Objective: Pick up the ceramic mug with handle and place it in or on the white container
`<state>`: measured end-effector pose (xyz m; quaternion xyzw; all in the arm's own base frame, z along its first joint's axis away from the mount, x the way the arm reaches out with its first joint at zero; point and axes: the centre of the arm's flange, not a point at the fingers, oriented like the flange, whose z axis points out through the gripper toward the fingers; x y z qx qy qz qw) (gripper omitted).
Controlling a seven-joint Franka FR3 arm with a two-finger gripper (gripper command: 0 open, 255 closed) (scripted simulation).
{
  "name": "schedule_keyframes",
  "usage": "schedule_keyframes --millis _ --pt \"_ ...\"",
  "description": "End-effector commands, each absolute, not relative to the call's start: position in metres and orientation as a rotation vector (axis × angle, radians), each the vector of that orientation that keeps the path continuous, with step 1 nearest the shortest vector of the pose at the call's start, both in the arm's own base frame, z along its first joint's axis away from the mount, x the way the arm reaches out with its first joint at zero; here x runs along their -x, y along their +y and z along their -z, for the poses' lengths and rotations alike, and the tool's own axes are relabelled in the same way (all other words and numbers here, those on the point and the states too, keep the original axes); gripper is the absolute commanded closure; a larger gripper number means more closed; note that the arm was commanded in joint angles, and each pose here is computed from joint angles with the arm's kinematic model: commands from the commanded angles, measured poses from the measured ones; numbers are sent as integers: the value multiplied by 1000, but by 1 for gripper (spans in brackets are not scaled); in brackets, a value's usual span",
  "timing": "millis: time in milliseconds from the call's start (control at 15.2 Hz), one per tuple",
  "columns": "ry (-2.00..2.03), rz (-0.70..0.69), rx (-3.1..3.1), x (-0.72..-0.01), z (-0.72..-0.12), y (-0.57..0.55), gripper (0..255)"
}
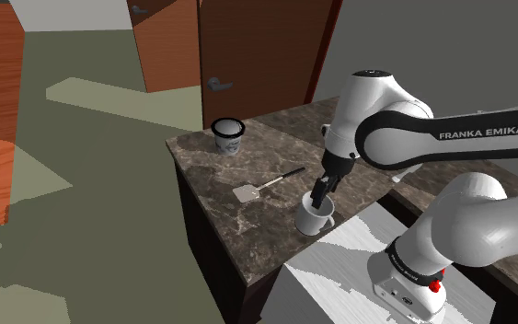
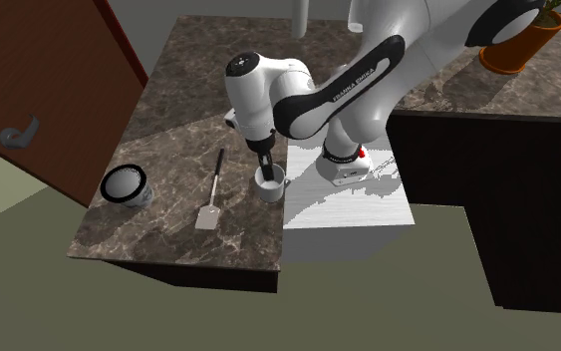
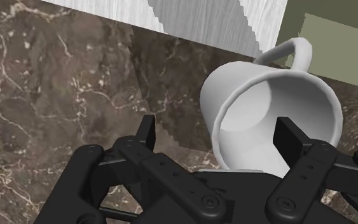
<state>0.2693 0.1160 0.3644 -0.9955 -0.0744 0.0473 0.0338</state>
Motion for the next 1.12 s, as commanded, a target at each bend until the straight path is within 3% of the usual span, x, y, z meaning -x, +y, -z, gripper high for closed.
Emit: schedule_keyframes --millis 0,396,462,1056 --pt "-229 -144 3062 -269 -360 118 0" --pt "-229 -145 3062 -269 -360 118 0" --pt "-229 -145 3062 -269 -360 118 255" --pt "-229 -144 3062 -269 -360 118 255"
